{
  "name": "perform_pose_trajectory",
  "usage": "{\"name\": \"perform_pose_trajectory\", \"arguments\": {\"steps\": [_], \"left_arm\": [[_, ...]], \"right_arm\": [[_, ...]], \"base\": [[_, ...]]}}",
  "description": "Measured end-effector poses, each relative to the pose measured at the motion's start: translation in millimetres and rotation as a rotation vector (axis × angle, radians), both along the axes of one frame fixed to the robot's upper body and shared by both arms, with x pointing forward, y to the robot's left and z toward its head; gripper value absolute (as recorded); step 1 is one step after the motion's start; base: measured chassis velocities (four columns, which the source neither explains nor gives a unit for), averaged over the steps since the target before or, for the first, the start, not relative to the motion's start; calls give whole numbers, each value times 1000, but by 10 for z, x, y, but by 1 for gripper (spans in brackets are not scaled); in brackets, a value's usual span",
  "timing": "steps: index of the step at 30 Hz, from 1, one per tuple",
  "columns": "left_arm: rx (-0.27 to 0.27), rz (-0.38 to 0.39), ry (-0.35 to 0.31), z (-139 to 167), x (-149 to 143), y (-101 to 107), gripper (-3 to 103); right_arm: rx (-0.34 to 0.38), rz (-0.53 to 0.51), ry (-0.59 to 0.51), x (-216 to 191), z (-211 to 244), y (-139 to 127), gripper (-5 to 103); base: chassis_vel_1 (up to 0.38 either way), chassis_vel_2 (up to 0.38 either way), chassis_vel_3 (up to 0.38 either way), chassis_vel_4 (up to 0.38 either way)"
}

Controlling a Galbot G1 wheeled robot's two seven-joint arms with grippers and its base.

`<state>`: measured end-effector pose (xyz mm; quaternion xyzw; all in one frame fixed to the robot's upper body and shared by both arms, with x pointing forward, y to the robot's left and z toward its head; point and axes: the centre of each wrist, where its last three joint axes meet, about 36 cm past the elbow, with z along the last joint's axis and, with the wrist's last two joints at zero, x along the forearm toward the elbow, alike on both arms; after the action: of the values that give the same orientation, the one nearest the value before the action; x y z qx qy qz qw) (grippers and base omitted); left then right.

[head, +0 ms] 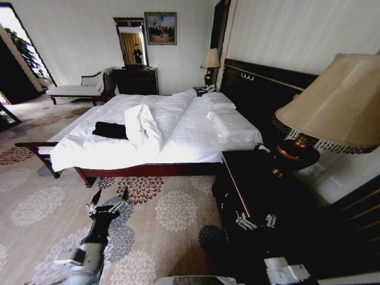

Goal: Fold the clothes on the bed.

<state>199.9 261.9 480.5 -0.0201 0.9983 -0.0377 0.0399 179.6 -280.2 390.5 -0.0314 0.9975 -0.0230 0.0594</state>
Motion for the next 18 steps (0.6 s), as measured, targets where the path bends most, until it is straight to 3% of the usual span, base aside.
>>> {"name": "perform_pose_trajectory", "arguments": {"steps": [7, 14, 18], "left_arm": [[-26, -34, -4, 62, -68, -26, 100], [-53, -57, 36, -14, -95, -29, 100], [-32, -62, 46, -86, -102, -55, 100]], "right_arm": [[8, 6, -21, 41, 17, 24, 100], [5, -16, -58, 138, 155, -51, 100], [-1, -20, -76, 181, 210, -116, 100]], "base": [[0, 0, 0, 0], [0, 0, 0, 0], [0, 0, 0, 0]]}}
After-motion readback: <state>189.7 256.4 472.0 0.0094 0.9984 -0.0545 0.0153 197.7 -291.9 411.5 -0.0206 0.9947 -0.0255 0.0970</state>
